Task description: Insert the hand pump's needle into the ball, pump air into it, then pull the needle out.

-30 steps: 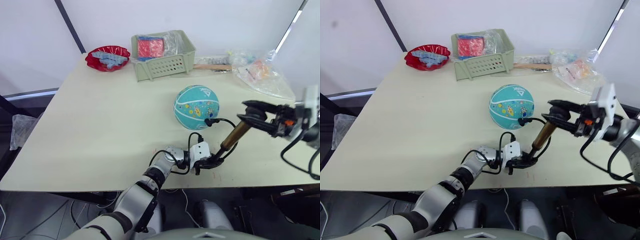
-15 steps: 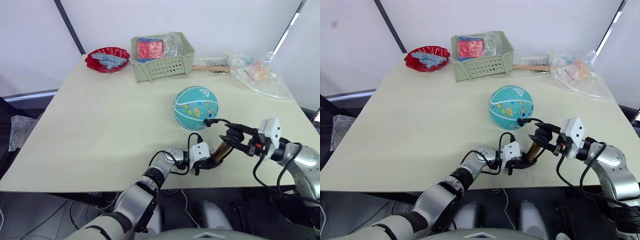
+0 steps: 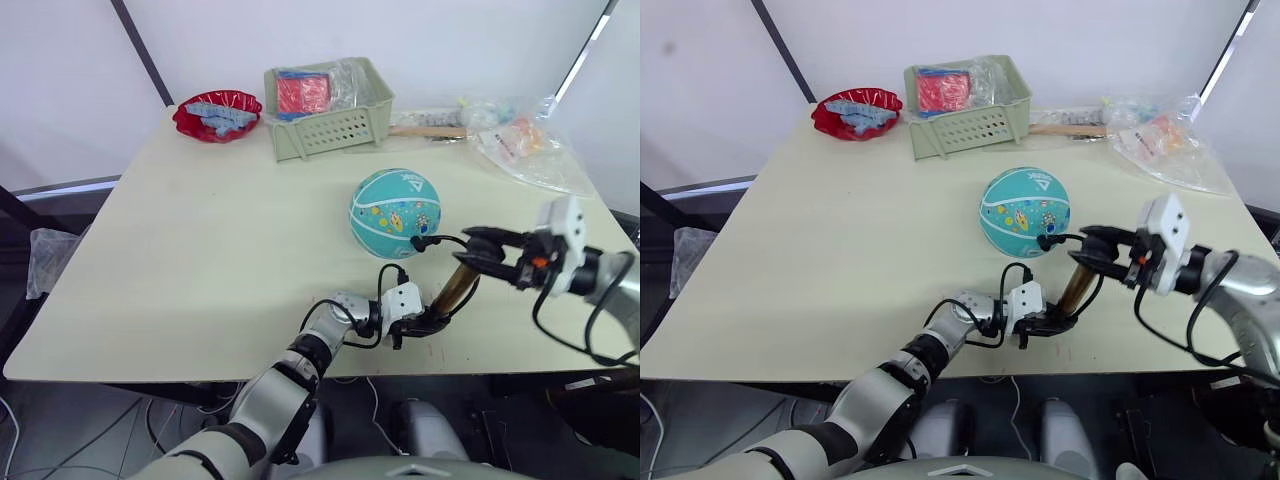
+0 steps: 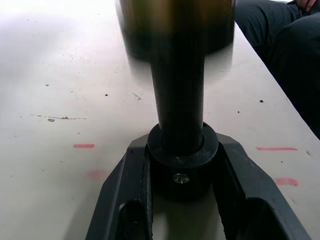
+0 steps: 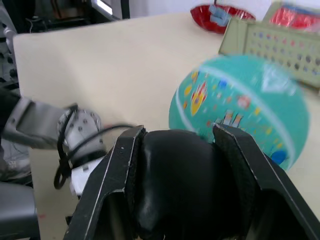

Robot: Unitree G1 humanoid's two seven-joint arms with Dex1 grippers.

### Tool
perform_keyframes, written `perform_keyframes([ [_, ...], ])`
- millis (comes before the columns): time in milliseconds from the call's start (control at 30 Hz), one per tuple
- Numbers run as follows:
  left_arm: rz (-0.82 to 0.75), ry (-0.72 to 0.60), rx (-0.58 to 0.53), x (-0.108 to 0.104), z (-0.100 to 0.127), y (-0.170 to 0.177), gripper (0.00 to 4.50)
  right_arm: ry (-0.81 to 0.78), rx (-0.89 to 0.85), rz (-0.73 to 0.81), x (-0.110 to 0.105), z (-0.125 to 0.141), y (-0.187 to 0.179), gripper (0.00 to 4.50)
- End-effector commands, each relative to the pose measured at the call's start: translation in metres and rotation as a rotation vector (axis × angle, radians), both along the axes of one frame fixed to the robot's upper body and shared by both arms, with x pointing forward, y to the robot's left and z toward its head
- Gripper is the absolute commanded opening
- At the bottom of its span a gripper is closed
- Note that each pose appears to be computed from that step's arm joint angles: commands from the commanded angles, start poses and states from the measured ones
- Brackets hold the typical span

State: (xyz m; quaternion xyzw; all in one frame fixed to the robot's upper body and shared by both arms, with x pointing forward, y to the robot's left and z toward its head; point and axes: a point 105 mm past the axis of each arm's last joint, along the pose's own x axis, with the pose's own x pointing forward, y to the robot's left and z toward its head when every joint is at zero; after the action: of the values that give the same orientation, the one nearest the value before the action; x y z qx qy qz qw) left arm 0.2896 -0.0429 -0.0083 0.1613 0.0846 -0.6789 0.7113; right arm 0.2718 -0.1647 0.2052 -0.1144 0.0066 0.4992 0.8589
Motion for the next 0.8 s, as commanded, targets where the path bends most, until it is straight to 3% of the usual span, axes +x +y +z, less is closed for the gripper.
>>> perform_keyframes([
  [33,0.042,0.120,0.133,-0.014,-0.041,0.027,1.15,-0.155,0.031,-0.016,-0.006,0.054,-0.008,1.63],
  [233,0.039,0.121,0.134,-0.015,-0.041,0.027,1.15,-0.220,0.015,-0.044,-0.009,0.090,-0.018,1.63],
  [467,0.036,0.119,0.136,-0.015,-0.041,0.027,1.15,-0.259,0.018,-0.068,-0.011,0.107,-0.022,1.63],
  [533,0.036,0.119,0.136,-0.014,-0.041,0.027,1.15,-0.254,0.020,-0.073,-0.010,0.105,-0.022,1.63],
  [800,0.035,0.119,0.137,-0.014,-0.041,0.026,1.15,-0.128,-0.051,-0.066,-0.006,0.047,-0.016,1.63],
])
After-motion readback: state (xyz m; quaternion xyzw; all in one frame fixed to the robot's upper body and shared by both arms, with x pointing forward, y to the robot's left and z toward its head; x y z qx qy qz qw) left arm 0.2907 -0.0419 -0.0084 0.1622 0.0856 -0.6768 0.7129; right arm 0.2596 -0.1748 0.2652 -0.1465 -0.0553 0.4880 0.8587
